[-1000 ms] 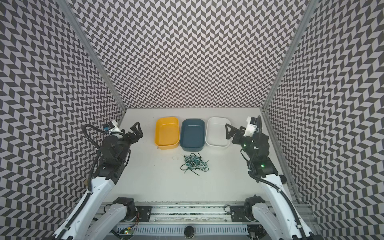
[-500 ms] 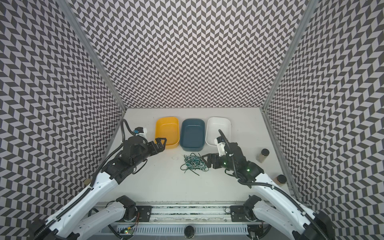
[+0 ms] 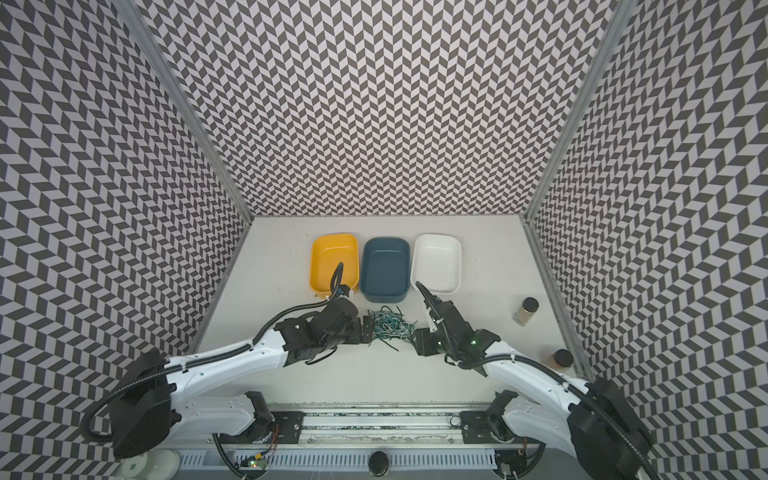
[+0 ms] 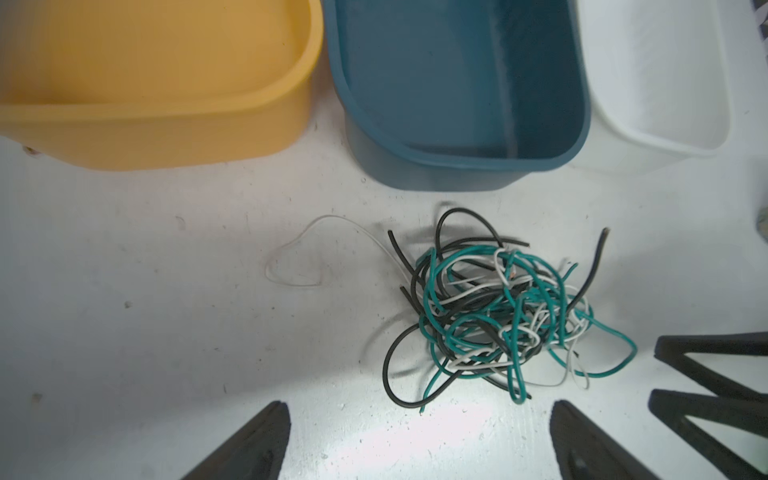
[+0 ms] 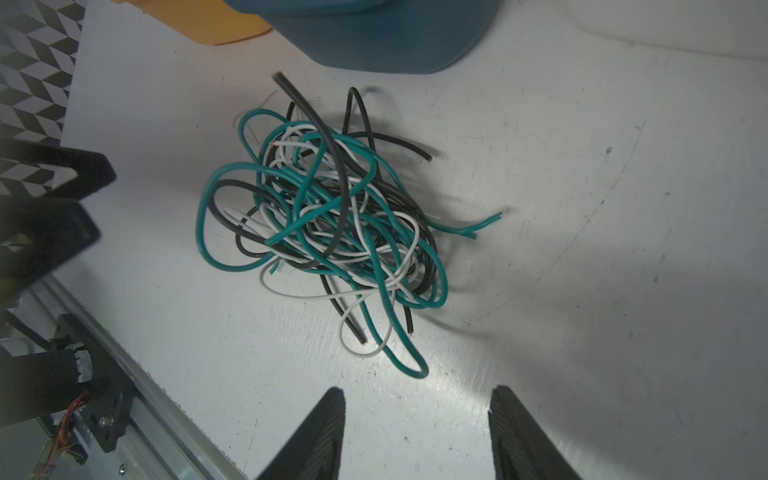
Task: Untangle the cables
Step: 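Move both grippers toward the tangled wire pile from either side, then grasp a green wire with the right gripper while the left gripper grips the pile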
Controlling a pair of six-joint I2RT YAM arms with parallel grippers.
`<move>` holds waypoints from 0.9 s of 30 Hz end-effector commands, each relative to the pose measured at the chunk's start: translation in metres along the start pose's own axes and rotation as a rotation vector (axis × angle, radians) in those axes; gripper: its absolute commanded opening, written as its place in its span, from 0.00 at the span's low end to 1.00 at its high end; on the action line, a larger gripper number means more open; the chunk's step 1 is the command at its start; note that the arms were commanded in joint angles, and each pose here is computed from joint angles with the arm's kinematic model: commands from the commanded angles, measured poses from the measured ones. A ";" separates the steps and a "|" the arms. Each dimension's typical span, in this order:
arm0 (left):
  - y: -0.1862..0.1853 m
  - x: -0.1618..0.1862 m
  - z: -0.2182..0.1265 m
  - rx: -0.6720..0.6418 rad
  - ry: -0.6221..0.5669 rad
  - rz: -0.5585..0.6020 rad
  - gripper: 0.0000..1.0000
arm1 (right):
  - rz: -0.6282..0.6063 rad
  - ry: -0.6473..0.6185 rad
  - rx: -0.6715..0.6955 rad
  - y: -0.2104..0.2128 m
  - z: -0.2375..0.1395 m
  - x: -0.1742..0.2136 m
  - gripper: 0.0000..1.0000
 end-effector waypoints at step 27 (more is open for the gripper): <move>-0.039 -0.019 0.048 0.026 0.018 -0.018 0.50 | -0.082 -0.029 -0.022 0.009 0.023 -0.008 0.13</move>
Point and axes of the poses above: each gripper's point midway between its finger pads, its own z axis out along the fingers, its own y axis along the line the jaws close on, x = y × z, the point moved 6 cm from there along -z, back along the fingers, and after that the axes turned 6 degrees about z, right-handed, at the moved point
